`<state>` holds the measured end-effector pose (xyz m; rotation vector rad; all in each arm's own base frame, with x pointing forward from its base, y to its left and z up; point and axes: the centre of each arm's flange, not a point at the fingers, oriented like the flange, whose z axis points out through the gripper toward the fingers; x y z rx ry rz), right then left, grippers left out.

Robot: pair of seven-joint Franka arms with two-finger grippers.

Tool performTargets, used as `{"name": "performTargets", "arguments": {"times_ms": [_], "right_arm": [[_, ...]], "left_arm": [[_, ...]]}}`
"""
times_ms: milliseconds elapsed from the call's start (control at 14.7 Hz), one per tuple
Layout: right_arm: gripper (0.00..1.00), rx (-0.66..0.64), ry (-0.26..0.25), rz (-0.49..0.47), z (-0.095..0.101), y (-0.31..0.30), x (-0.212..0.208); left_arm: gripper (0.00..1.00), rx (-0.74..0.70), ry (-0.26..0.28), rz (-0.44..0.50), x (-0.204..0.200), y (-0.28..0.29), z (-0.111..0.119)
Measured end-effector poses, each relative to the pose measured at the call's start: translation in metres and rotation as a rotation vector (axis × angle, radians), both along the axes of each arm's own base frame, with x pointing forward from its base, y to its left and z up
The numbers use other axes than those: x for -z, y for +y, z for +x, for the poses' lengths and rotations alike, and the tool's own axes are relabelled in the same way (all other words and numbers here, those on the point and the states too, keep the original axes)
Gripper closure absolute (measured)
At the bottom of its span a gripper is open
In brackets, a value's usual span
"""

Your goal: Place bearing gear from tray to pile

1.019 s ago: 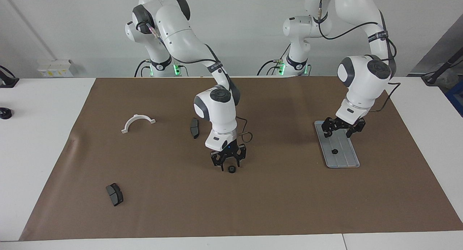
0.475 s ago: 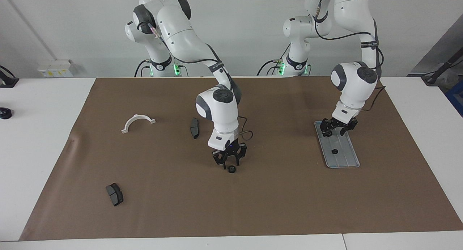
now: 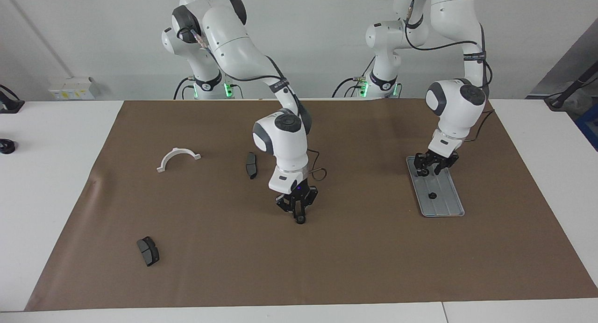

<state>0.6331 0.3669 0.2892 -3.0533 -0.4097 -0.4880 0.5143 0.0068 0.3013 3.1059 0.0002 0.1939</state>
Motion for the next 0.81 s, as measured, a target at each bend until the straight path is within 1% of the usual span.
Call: {"name": "performTargets", "arguments": {"times_ms": [136,272,340,475,543,679,815], "right_arm": [[0.72,0.022,0.000,-0.006,0.007,-0.012,-0.020],[0.74,0.082,0.006,-0.022,0.021,-0.054,-0.060],[0.74,0.095,0.005,-0.033,0.028,-0.084,-0.083],[0.74,0.106,0.008,-0.058,0.032,-0.149,-0.114],[0.74,0.108,0.019,-0.073,0.030,-0.179,-0.118],[0.74,0.115,0.054,-0.097,0.026,-0.237,-0.111],[0.74,0.104,0.102,-0.108,0.022,-0.291,-0.095]], "left_arm": [[0.66,-0.009,0.001,-0.002,0.000,-0.002,-0.001],[0.66,-0.007,-0.010,-0.003,-0.005,-0.005,0.001],[0.66,0.000,-0.025,-0.003,-0.012,-0.009,0.005],[0.66,0.029,-0.079,-0.006,-0.035,-0.026,0.022],[0.66,0.047,-0.111,-0.009,-0.049,-0.037,0.033],[0.66,0.087,-0.169,-0.016,-0.074,-0.063,0.054],[0.66,0.123,-0.202,-0.029,-0.086,-0.097,0.070]]}}
